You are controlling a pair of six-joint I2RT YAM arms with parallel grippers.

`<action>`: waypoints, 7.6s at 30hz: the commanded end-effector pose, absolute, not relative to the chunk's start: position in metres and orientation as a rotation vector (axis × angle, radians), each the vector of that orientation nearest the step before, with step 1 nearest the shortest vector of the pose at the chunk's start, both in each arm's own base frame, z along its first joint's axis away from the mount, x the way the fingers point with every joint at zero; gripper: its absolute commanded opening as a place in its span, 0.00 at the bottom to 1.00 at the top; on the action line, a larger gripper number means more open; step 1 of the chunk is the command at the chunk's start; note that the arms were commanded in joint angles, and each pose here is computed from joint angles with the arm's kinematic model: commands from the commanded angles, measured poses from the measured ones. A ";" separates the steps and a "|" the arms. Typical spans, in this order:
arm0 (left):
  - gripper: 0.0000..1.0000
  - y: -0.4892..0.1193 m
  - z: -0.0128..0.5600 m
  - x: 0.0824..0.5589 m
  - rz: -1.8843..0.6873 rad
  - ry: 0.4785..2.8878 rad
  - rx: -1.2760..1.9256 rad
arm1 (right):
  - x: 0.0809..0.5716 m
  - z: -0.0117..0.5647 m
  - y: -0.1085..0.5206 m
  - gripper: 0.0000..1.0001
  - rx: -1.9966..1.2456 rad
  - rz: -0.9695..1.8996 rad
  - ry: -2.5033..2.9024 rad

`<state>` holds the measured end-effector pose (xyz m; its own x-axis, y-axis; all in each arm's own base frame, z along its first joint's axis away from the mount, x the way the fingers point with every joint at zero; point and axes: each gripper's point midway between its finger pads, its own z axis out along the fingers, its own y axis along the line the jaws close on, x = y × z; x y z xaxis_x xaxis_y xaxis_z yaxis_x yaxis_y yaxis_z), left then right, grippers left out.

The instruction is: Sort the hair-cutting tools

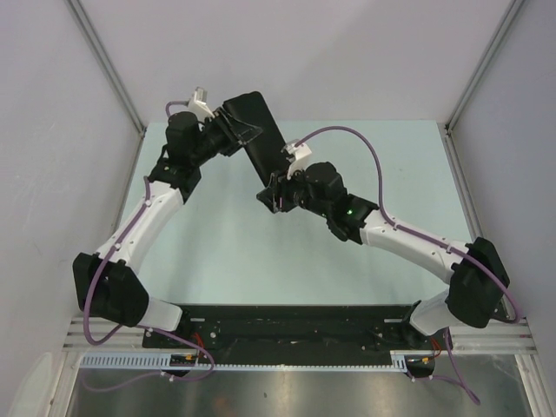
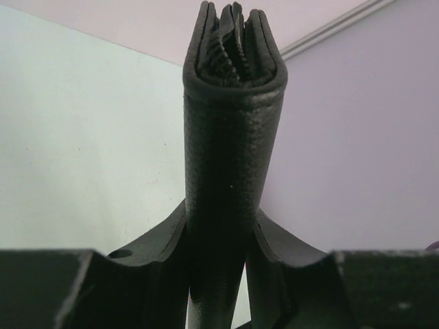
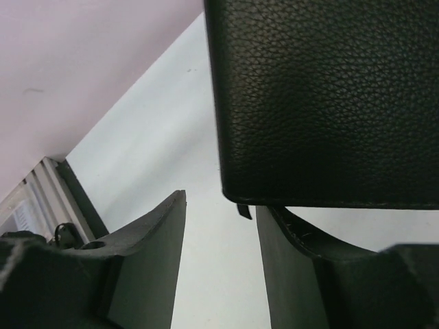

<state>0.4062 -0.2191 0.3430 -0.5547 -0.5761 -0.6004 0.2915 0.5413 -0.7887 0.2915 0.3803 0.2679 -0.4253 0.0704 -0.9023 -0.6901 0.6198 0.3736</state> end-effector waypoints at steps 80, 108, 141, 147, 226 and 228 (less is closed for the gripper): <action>0.08 -0.244 0.366 0.325 -1.329 1.716 0.493 | 0.360 0.235 0.264 0.00 -0.520 0.374 1.871; 0.07 -0.259 0.363 0.254 -1.470 1.619 0.817 | 0.312 0.347 0.247 0.00 -0.605 0.452 1.541; 0.01 -0.266 0.325 0.177 -1.732 1.652 1.024 | 0.326 0.379 0.232 0.00 -0.744 0.241 1.349; 0.01 -0.266 0.316 0.159 -1.781 1.649 1.073 | 0.323 0.378 0.229 0.00 -0.818 0.255 1.358; 0.00 -0.339 0.214 0.135 -1.916 1.906 1.273 | 0.327 0.355 0.353 0.00 -1.547 0.098 0.928; 0.00 -0.339 0.216 0.136 -1.912 1.900 1.276 | 0.328 0.353 0.355 0.00 -1.537 0.114 0.942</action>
